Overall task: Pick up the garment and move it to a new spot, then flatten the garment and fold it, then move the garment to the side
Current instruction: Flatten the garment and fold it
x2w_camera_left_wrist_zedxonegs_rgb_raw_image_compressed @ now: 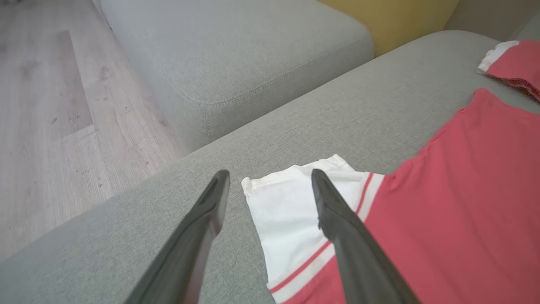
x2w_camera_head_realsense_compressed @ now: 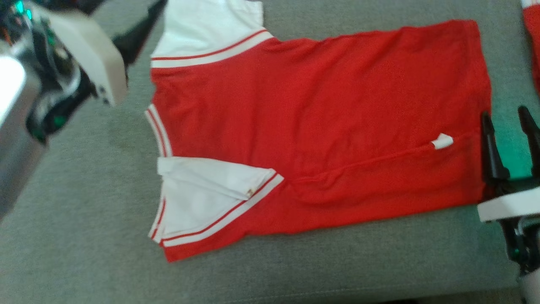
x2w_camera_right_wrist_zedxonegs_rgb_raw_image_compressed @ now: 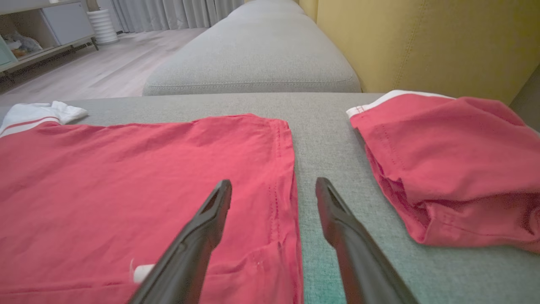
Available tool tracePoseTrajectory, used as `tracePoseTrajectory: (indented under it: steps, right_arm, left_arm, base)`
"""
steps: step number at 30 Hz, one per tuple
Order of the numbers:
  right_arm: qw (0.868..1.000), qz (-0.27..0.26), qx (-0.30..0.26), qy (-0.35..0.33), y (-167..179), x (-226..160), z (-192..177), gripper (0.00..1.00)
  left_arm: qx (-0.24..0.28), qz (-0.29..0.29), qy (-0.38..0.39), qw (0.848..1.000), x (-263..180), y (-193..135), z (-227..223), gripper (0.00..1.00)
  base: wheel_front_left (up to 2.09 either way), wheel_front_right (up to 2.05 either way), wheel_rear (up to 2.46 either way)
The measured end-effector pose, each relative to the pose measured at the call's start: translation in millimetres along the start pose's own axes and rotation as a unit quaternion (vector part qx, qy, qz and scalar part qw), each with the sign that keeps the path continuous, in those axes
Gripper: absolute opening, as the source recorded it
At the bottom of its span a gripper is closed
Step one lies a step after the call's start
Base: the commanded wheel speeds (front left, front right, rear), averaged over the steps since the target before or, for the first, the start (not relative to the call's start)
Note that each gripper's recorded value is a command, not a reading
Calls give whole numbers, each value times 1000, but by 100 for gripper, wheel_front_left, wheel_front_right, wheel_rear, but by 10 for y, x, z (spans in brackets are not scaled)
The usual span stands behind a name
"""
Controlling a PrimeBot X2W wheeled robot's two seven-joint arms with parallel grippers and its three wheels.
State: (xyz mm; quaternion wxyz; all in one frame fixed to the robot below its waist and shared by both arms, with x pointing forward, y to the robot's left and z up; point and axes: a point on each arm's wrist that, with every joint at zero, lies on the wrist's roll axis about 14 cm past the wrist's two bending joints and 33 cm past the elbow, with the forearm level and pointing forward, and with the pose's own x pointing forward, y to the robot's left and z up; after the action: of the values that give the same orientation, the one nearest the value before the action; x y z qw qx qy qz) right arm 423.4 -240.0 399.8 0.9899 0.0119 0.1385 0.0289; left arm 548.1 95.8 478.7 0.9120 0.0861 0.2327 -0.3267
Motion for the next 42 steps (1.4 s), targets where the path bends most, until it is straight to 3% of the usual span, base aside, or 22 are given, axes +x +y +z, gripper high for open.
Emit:
tracePoseTrajectory:
  steps: [10,18,35,36,37,38,39,41,42]
  right_arm:
    - [1000,-20,-1,23,-106,10,-174,100]
    - [998,-48,0,36,-258,-72,-306,100]
    - [998,-58,2,33,-282,-28,-345,100]
    - [998,-59,2,35,-289,-35,-359,100]
    - [998,-60,3,37,-295,-40,-368,100]
    - [997,-61,3,37,-296,-43,-373,100]
    - [997,-62,3,38,-298,-46,-376,100]
    - [997,-63,4,37,-306,-55,-377,100]
    - [997,-63,3,36,-308,-56,-372,100]
  left_arm:
    - [17,10,98,995,755,324,-193,100]
    - [46,-26,199,979,1006,181,-736,100]
    - [71,-3,207,976,1105,466,-764,100]
    - [70,-4,206,976,1117,459,-769,97]
    - [67,-7,206,976,1127,447,-771,77]
    - [66,-9,208,976,1135,436,-772,66]
    - [64,-12,208,976,1143,422,-764,40]
    - [58,-19,212,975,1152,378,-780,9]
    - [57,-21,212,975,1150,367,-786,0]
  base:
    - [0,0,0]
    - [0,0,0]
    - [0,0,0]
    - [0,0,0]
    - [0,0,0]
    - [0,0,0]
    - [0,0,0]
    - [0,0,0]
    - [0,0,0]
